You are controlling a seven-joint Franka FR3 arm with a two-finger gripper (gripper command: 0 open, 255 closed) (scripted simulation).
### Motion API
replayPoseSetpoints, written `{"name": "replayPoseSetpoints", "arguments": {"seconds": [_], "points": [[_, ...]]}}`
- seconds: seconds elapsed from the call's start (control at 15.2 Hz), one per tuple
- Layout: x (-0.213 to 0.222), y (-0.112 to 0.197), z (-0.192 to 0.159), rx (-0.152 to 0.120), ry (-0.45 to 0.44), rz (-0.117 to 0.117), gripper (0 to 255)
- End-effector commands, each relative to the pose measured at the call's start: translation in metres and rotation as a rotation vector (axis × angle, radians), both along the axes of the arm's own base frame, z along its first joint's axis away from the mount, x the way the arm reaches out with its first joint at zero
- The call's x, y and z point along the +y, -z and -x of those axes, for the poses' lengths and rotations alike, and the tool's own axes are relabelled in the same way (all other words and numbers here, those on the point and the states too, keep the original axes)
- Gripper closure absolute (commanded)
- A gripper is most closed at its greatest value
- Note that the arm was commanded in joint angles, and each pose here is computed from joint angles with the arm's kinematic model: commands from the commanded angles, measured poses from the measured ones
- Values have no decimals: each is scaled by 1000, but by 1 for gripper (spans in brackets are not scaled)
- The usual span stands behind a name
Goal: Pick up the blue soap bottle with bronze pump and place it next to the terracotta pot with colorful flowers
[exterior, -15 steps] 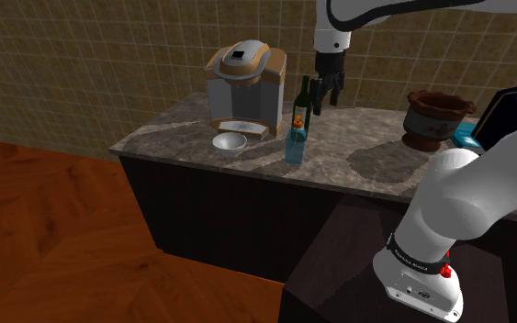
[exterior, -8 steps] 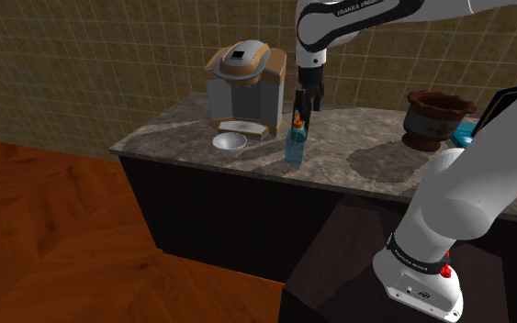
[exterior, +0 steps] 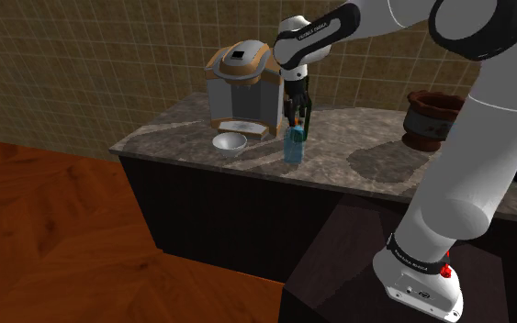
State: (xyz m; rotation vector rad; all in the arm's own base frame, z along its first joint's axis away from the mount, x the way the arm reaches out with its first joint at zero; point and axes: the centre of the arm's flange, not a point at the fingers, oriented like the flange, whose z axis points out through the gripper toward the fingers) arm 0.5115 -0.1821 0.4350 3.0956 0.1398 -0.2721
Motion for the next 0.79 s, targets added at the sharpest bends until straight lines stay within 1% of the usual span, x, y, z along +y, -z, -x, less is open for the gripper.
{"name": "replayPoseSetpoints", "arguments": {"seconds": [0.0,0.26,0.73], "points": [[-10,17,-23,17,-31,-3,0],[-26,47,-60,42,-82,-8,0],[-28,83,-52,42,-82,-8,0]]}}
